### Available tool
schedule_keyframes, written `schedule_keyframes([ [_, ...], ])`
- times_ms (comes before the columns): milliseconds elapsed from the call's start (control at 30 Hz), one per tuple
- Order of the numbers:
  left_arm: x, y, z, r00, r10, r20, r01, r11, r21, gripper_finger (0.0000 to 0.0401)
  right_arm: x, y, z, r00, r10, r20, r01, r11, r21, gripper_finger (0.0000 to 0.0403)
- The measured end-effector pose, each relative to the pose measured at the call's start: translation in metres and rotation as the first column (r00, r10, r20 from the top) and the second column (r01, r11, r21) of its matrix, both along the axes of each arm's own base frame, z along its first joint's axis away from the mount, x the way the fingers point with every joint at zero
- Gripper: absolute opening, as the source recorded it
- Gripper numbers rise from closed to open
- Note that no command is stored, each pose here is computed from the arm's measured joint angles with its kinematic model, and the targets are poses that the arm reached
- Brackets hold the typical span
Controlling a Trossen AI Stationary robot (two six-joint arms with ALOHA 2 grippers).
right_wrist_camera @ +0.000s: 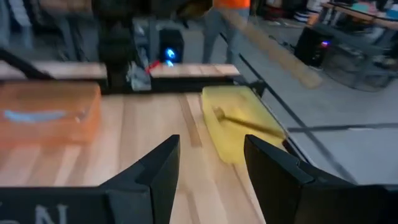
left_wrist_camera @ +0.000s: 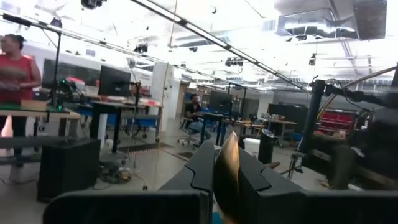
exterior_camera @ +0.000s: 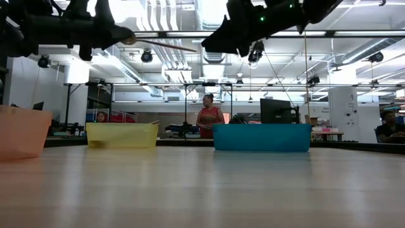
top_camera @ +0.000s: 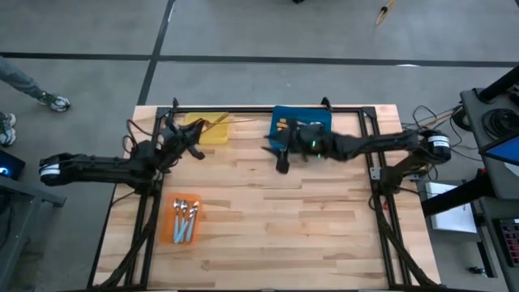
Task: Sort silverware by color (type)
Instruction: Put the gold spoon into the yellow bin
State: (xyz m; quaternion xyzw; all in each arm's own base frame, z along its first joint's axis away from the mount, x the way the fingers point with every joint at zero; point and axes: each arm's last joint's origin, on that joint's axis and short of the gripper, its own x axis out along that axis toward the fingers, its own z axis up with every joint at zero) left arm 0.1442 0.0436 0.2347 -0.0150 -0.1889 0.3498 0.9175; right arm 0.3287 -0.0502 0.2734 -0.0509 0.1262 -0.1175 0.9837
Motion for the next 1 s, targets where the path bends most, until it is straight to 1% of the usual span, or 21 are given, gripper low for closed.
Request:
schedule_keyframes([
  [67, -0.002, 0.0, 0.001, 1.0, 0.004, -0.007, -0.004, 1.0, 0.011, 0.0008, -0.005, -0.02, 0.006, 0.998, 0.019, 0.052, -0.022, 0.999, 0.041, 0.0171],
  [167, -0.003, -0.001, 0.002, 1.0, -0.007, -0.017, 0.008, 0.999, 0.031, 0.0008, -0.012, -0.051, 0.012, 0.992, 0.01, 0.129, -0.025, 0.994, 0.111, 0.0171],
  [233, -0.002, -0.001, 0.001, 0.999, -0.019, -0.033, 0.02, 0.999, 0.042, 0.0008, -0.016, -0.07, 0.011, 0.987, 0.04, 0.158, -0.064, 0.987, 0.149, 0.0171],
  [333, -0.001, -0.001, 0.001, 0.999, -0.026, -0.04, 0.028, 0.999, 0.043, 0.0008, -0.017, -0.087, 0.007, 0.969, 0.109, 0.221, -0.154, 0.969, 0.195, 0.0171],
  [433, -0.001, -0.001, 0.0, 0.999, -0.024, -0.04, 0.026, 0.999, 0.043, 0.0009, -0.009, -0.094, 0.002, 0.95, 0.121, 0.289, -0.184, 0.962, 0.202, 0.0171],
  [567, -0.002, -0.001, 0.002, 0.999, -0.012, -0.038, 0.014, 0.998, 0.055, 0.0009, 0.001, -0.099, -0.009, 0.936, 0.128, 0.327, -0.196, 0.963, 0.183, 0.0171],
  [733, -0.003, -0.001, 0.005, 1.0, -0.001, -0.018, 0.003, 0.997, 0.078, 0.0009, 0.015, -0.105, -0.008, 0.929, 0.135, 0.345, -0.207, 0.961, 0.181, 0.0171],
  [867, -0.003, -0.001, 0.004, 1.0, 0.004, -0.027, -0.002, 0.996, 0.086, 0.0009, 0.031, -0.105, -0.009, 0.919, 0.19, 0.346, -0.263, 0.948, 0.178, 0.0171],
  [1000, -0.003, -0.001, 0.005, 1.0, 0.003, -0.02, -0.001, 0.996, 0.086, 0.0009, 0.047, -0.106, -0.004, 0.905, 0.217, 0.366, -0.29, 0.944, 0.156, 0.0171],
])
